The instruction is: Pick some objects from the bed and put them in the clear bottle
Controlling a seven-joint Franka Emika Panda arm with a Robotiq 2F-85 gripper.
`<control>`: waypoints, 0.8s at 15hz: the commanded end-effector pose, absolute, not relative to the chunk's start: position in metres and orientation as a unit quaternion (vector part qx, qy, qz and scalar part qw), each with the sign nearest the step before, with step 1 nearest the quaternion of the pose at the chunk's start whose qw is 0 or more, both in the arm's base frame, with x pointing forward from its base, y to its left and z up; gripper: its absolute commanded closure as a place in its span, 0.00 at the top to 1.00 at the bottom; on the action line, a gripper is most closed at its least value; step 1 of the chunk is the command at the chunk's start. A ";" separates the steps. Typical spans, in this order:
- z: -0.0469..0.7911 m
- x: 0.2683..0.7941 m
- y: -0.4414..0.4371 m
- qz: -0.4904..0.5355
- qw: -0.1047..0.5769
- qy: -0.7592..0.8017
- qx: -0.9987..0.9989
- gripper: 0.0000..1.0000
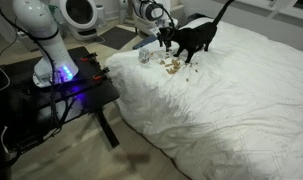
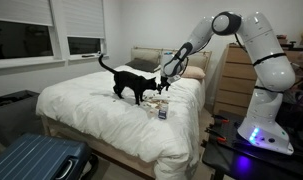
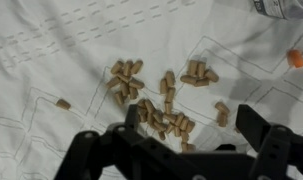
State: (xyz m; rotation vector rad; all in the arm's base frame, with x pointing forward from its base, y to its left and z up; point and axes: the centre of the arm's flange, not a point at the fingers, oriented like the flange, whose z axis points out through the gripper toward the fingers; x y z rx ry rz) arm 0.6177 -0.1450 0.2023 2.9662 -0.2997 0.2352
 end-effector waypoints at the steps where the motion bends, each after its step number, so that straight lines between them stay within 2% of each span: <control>1: 0.190 0.619 -0.151 0.086 0.071 -0.095 0.989 1.00; 12: 0.152 0.641 -0.144 0.074 0.069 -0.082 0.992 1.00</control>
